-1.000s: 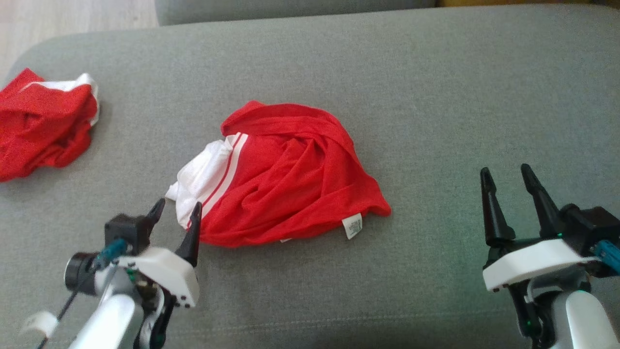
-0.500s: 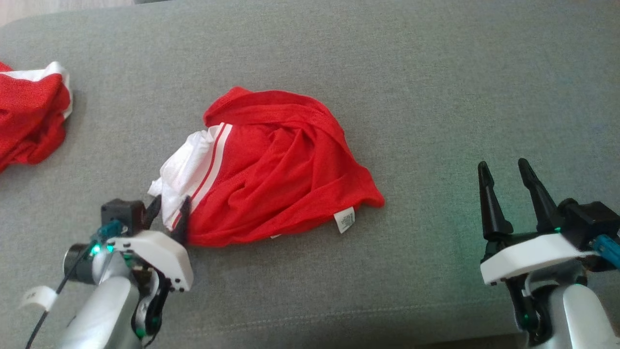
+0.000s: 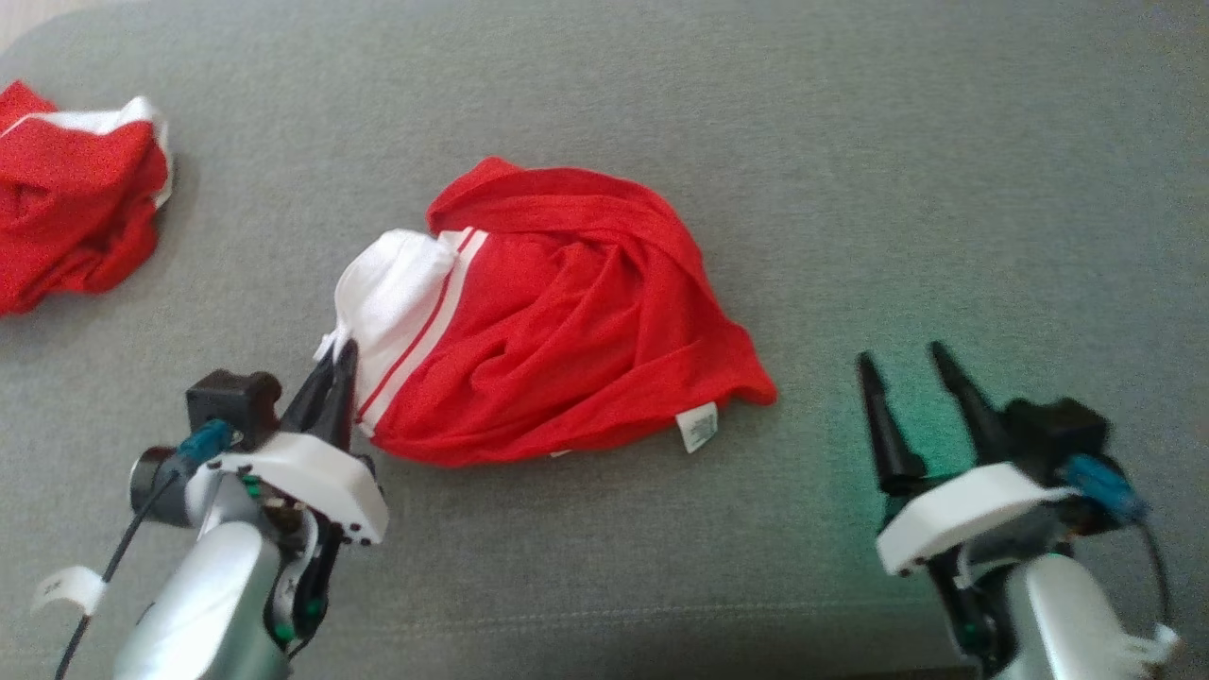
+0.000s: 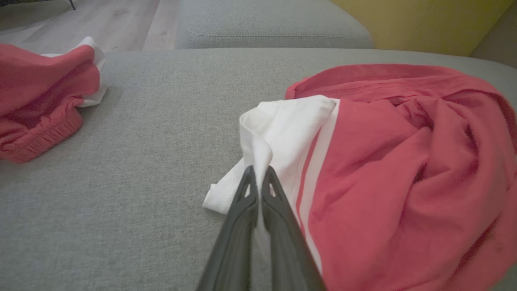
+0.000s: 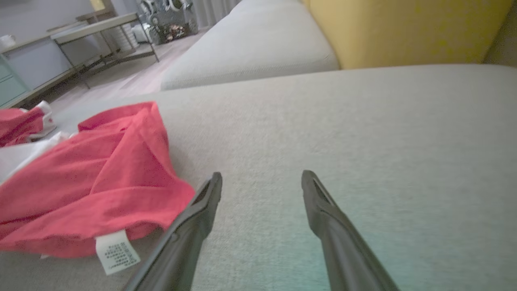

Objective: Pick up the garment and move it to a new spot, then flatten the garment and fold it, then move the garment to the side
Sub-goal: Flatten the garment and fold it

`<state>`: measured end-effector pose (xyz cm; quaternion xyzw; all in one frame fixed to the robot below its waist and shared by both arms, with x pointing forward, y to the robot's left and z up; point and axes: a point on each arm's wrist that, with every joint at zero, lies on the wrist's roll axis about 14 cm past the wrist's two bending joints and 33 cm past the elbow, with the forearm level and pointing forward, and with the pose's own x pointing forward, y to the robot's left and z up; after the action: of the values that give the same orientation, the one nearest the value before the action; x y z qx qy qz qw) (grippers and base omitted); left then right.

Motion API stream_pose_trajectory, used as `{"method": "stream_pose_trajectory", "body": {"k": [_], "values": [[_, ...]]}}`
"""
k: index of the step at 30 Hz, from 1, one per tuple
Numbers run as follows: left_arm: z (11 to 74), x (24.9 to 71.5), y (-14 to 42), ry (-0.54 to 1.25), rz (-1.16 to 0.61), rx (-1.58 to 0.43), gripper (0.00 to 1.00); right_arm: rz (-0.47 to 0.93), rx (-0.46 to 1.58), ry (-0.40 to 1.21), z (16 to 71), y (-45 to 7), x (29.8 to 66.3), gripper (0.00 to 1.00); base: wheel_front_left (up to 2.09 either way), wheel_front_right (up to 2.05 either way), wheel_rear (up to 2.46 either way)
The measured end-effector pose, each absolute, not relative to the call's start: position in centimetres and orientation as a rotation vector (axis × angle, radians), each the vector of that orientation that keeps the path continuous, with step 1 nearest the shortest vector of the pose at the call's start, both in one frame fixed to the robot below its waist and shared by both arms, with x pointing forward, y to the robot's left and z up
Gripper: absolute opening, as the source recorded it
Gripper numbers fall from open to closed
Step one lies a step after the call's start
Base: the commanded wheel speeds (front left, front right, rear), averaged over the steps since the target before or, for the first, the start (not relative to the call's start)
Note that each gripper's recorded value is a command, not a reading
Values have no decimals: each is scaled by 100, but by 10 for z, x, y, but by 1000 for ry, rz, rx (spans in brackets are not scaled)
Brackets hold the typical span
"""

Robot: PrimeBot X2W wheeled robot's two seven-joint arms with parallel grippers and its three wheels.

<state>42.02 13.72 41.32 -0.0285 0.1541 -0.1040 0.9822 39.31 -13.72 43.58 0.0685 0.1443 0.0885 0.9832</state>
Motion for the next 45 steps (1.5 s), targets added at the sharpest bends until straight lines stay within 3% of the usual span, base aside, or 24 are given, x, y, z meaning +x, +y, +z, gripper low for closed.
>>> {"method": "stream_pose_trajectory", "body": {"k": [11, 15, 16, 17, 18, 25, 29, 36, 45], "values": [[421, 424, 139, 269, -187, -81, 0, 383, 172, 532, 365, -64, 393, 100, 0, 0, 0], [420, 423, 141, 268, -183, -83, 0, 421, 173, 545, 360, -52, 395, 100, 0, 0, 0], [420, 423, 141, 267, -183, -83, 0, 426, 171, 550, 359, -51, 396, 70, 0, 0, 0], [421, 424, 141, 260, -183, -84, 0, 428, 170, 555, 358, -51, 397, 22, 0, 0, 0], [421, 424, 140, 257, -183, -84, 0, 430, 168, 561, 357, -50, 397, 0, 0, 0, 0], [445, 428, 143, 169, -171, -88, 0, 408, 168, 548, 362, -57, 399, 0, 0, 0, 0], [471, 429, 140, 90, -187, -81, 0, 338, 183, 456, 383, -79, 405, 0, 0, 0, 0], [529, 425, 122, -67, -254, -77, 0, 247, 155, 145, 482, -116, 430, 0, 0, 0, 0], [624, 410, 99, -306, -323, -90, 0, 159, 69, -172, 606, -155, 409, 0, 0, 0, 0]]}}
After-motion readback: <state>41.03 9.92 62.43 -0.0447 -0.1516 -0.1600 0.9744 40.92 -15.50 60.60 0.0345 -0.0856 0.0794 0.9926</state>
